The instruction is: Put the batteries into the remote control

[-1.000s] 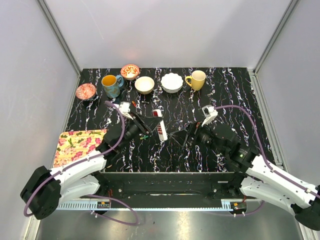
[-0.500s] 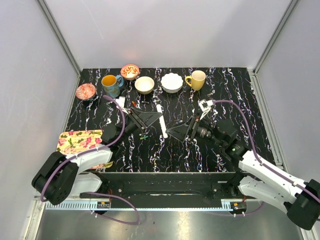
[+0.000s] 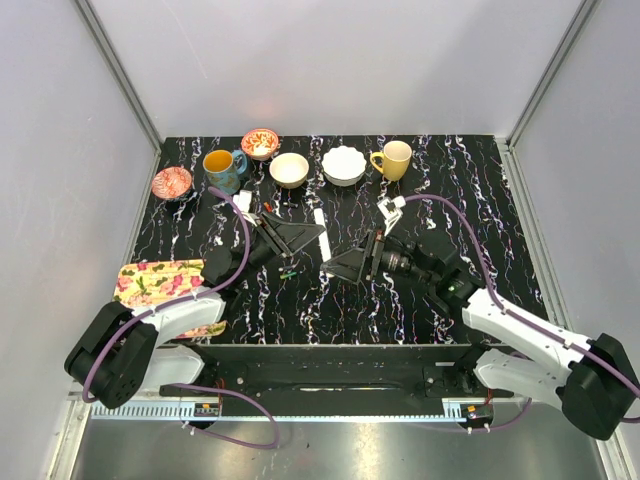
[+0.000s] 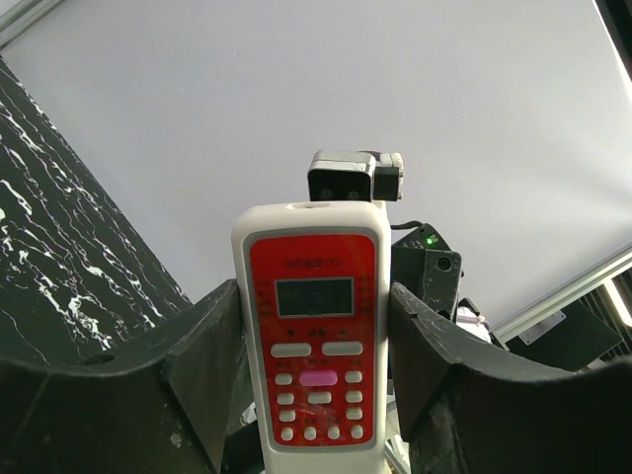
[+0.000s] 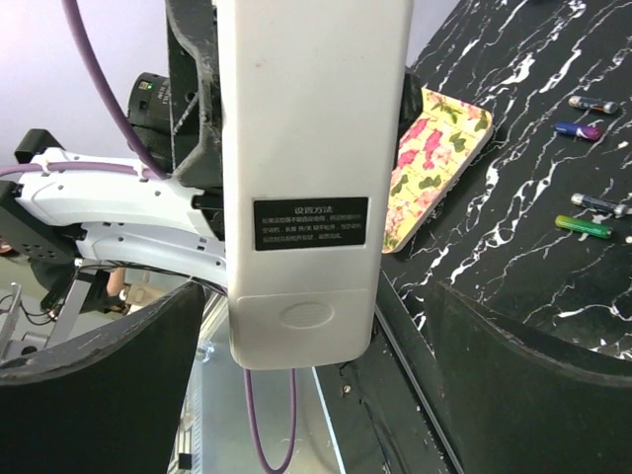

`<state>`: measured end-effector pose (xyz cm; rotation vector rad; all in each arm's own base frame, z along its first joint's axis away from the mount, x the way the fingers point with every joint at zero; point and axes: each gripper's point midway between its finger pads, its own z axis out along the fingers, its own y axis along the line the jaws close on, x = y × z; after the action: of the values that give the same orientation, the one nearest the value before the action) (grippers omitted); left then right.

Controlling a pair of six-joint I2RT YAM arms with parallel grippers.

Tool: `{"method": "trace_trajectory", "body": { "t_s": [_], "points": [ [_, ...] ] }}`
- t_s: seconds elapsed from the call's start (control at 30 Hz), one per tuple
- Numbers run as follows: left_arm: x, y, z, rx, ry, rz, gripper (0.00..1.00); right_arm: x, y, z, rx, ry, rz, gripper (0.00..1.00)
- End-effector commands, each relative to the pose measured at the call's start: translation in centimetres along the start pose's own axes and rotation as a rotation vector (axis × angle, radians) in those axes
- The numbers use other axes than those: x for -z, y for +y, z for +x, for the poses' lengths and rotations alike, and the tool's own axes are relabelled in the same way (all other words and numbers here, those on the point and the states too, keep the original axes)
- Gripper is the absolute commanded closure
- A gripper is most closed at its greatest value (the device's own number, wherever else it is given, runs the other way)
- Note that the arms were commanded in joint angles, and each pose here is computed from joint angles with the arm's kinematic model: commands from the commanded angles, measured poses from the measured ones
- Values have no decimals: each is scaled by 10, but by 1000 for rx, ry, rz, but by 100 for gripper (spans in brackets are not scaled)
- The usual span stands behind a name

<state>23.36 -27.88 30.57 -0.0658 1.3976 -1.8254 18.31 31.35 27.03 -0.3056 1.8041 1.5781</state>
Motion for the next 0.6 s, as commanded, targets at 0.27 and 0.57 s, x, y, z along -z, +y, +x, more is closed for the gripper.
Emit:
{"method": "trace_trajectory", "body": {
  "t_s": [0.27,0.57],
  "points": [
    [1,-85,-23,-129,-75,321,100,-11,36,-11,-23,12,-196,33],
    [-1,-66,-22,-117,-32,225,14,-1,27,-4,37,85,-80,84]
  ]
}}
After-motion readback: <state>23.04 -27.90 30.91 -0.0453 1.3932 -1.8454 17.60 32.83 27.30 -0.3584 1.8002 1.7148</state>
